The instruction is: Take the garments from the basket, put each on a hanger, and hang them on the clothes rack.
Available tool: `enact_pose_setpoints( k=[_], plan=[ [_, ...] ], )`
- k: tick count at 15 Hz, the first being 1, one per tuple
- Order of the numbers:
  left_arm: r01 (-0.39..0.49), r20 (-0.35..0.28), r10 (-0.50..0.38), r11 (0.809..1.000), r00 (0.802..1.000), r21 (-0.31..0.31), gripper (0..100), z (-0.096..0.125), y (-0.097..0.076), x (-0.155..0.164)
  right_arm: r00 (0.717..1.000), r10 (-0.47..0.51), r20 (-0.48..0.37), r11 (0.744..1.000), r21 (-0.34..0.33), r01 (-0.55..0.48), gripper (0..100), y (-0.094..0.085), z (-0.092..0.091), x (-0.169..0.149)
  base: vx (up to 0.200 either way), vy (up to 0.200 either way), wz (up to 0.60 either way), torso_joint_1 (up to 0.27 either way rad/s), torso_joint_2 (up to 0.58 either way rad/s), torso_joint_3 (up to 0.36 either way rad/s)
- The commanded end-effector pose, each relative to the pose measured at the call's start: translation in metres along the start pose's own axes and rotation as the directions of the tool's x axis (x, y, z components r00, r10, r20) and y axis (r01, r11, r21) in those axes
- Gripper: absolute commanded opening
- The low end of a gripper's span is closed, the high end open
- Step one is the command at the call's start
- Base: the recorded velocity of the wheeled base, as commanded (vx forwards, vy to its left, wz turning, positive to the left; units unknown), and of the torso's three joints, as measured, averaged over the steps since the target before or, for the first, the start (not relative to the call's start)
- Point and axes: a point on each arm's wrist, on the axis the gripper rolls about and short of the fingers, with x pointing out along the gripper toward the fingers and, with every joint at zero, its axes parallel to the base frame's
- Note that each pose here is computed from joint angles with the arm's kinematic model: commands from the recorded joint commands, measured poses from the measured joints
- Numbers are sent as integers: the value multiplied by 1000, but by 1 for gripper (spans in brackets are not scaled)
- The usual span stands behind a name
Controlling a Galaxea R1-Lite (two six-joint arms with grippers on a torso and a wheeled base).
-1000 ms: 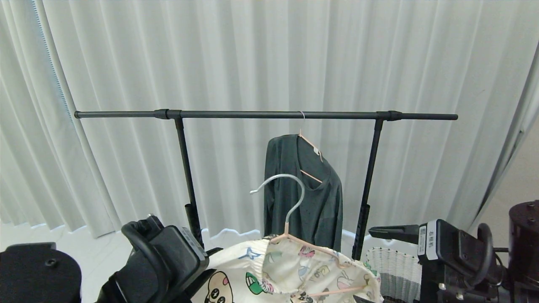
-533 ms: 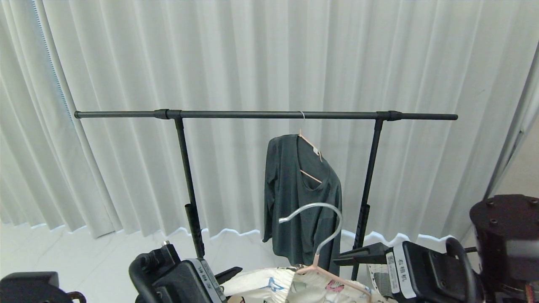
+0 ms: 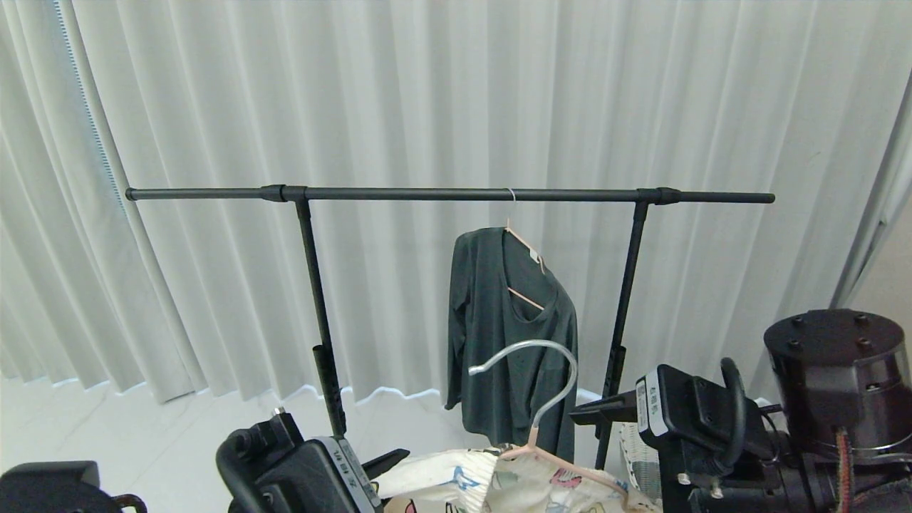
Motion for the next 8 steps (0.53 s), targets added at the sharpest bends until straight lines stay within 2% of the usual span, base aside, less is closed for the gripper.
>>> enact_pose_setpoints(
  k=[1,8],
  plan=[
    [2,-17,-2,1000,1000,5,0,-3,-1,3,1000,-8,14,1000,-2,8,100,-1,2,-4,0,0,0,0,0,0],
    [-5,23,5,1000,1000,-10,0,9,1,2,999,-19,-29,1000,22,20,100,-7,-5,5,0,0,0,0,0,0]
  ],
)
